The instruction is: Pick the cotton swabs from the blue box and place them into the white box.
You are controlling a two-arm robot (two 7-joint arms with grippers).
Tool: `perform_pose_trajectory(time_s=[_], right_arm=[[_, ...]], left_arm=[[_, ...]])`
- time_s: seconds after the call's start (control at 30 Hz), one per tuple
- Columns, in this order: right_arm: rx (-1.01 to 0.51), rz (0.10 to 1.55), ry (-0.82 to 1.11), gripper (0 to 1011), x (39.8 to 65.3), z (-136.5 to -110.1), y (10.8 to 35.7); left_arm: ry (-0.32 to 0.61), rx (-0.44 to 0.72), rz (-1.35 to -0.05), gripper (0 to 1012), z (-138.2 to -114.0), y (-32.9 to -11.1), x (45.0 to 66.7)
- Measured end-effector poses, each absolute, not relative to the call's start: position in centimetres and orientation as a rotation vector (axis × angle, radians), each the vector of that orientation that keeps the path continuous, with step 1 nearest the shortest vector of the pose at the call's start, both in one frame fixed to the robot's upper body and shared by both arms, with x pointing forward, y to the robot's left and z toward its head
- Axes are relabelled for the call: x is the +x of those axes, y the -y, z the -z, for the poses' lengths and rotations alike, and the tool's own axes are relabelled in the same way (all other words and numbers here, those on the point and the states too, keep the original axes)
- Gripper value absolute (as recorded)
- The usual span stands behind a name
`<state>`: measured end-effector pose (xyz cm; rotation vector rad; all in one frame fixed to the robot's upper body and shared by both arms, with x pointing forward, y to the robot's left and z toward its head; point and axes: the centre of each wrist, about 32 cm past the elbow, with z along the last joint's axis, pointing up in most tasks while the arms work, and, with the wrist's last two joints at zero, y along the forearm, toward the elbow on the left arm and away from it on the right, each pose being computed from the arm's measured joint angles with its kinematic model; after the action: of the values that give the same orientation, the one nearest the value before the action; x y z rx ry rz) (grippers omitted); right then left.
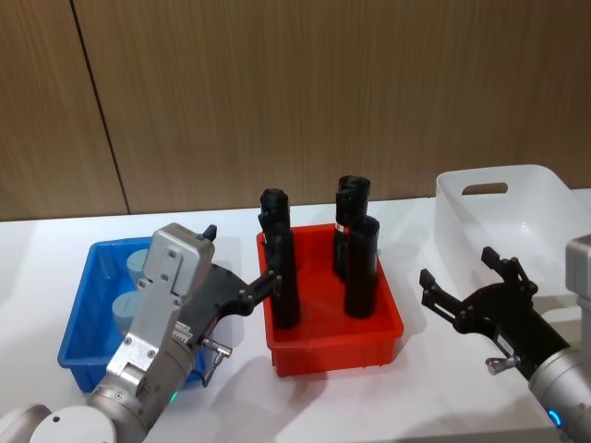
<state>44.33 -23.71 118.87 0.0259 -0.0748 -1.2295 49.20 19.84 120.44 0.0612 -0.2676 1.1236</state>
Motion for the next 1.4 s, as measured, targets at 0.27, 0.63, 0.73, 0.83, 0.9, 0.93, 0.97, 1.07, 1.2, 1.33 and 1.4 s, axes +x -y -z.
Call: perform_pose_trajectory(time_s=[0.27,0.63,0.73,0.83,0.9,0.93,0.97,1.07,1.2,1.33,1.4], right_arm=[[0.026,1.230,0.075,1002,44.33,-118.87,23.71],[0.026,1.229,0.075,1002,44.33,-118.87,23.71],[0.026,1.229,0.075,1002,44.33,-118.87,23.71],[0.026,1.229,0.075,1002,44.33,-118.87,23.71],[0.026,1.229,0.075,1002,44.33,-118.87,23.71],[0.026,1.230,0.075,1002,44.33,-118.87,23.71],[0.026,1.229,0.075,1002,44.33,-118.87,23.71],[0.026,1.230,0.075,1002,44.33,-118.87,23.71],[0.026,1.230,0.075,1002,44.33,-118.87,23.71],[0.026,1.229,0.075,1002,44.33,-118.87,23.71],[0.026,1.229,0.075,1002,44.33,-118.87,23.71]], left_arm=[[0.268,0.061,-1.124,1004,-120.44,-19.84,49.20],[0.268,0.061,-1.124,1004,-120.44,-19.84,49.20],[0.268,0.061,-1.124,1004,-120.44,-19.84,49.20],[0.267,0.061,-1.124,1004,-120.44,-19.84,49.20],[0.268,0.061,-1.124,1004,-120.44,-19.84,49.20],[0.268,0.061,-1.124,1004,-120.44,-19.84,49.20],[0.268,0.061,-1.124,1004,-120.44,-19.84,49.20],[0.268,0.061,-1.124,1004,-120.44,-19.84,49.20],[0.268,0.061,-1.124,1004,-120.44,-19.84,49.20],[0.268,0.061,-1.124,1004,-120.44,-19.84,49.20],[0.268,0.061,-1.124,1004,-120.44,-19.84,49.20]])
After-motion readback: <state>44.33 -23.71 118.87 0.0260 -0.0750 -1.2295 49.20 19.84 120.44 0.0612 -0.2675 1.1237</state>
